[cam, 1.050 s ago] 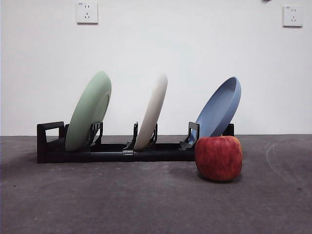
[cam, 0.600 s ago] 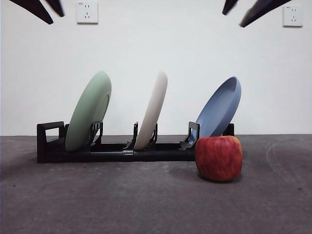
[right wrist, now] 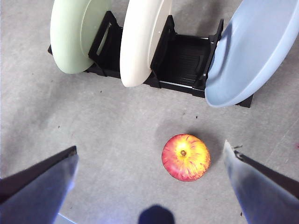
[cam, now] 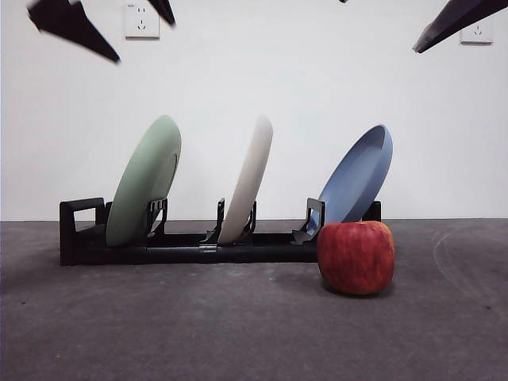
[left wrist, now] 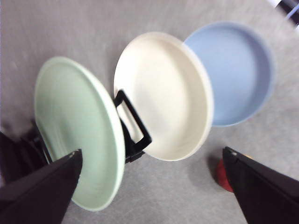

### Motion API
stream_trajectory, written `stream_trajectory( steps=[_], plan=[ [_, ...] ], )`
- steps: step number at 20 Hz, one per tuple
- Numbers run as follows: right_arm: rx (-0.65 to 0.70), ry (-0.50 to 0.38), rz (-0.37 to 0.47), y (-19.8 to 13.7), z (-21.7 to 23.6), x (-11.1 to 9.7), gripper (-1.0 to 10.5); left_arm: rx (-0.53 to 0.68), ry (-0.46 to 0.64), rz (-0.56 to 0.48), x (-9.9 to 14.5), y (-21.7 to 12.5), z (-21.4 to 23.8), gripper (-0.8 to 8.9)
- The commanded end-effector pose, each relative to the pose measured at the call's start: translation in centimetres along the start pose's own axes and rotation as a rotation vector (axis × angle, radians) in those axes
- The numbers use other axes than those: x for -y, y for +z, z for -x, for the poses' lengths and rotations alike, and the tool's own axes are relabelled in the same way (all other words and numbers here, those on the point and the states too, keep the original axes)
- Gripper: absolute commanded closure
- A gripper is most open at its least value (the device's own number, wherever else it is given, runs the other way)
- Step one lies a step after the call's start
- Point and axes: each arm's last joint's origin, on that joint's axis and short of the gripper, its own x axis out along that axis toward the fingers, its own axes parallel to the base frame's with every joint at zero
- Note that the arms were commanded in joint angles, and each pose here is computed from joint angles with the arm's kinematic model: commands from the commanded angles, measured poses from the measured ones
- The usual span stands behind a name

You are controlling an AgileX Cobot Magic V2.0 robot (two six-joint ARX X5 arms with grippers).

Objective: Take the green plate from the plate rack,put the plate on the table,take the apple from the table,put the apple in the plate

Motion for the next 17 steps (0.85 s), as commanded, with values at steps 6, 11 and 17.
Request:
stream_trajectory(
  steps=[6, 11, 17],
  plan=[
    [0.003, 0.001, 0.004, 0.1, 0.0, 0.0, 4.1, -0.087, 0.083, 0.059, -1.8, 2.6, -5.9, 3.16],
    [0.003, -0.003, 0.003, 0.1, 0.0, 0.0, 4.1, -0.087, 0.115, 0.059, -2.2, 3.3, -6.7, 4.58],
    [0.004, -0.003, 0.004, 0.1, 0.0, 0.0, 4.1, -0.116, 0.12, 0.044, -2.6, 3.0, -7.3, 4.77]
  ],
)
